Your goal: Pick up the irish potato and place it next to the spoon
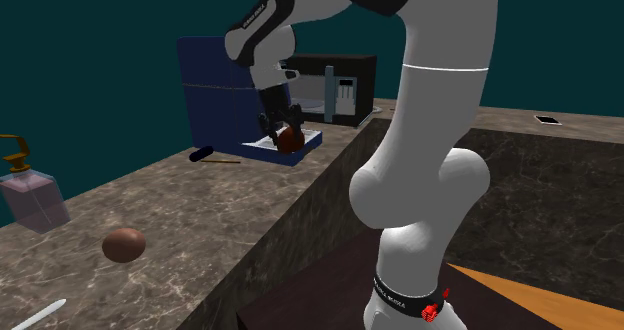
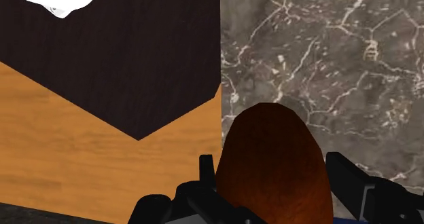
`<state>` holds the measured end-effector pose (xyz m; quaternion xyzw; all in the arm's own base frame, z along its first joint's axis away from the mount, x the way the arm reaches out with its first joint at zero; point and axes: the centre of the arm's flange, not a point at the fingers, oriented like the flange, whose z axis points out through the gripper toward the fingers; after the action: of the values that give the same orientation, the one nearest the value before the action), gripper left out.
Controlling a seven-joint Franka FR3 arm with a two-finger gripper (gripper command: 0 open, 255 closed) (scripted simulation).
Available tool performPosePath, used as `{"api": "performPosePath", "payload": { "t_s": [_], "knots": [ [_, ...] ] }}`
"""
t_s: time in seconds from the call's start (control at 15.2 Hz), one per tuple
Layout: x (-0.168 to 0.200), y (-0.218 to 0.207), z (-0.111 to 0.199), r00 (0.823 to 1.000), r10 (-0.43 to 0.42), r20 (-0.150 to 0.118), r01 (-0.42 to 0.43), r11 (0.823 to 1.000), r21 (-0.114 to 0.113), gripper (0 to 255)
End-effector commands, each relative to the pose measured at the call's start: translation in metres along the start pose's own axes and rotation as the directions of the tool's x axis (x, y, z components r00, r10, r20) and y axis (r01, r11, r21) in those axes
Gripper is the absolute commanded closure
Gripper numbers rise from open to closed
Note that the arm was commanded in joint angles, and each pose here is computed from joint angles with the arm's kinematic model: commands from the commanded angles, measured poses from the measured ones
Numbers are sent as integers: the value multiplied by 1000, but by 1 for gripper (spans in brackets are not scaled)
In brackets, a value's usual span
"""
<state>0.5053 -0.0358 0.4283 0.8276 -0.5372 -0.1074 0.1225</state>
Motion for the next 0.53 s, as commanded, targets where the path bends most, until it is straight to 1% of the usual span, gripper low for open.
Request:
{"api": "performPosePath", "payload": {
  "t_s": [0.0, 0.4, 0.46],
  "knots": [
    [-1, 3, -10, 1000, 0, 0, 0, 1000, 0, 255],
    [-3, 13, -40, 1000, 0, 0, 0, 1000, 0, 255],
    [-3, 14, -41, 1000, 0, 0, 0, 1000, 0, 255]
  ]
}}
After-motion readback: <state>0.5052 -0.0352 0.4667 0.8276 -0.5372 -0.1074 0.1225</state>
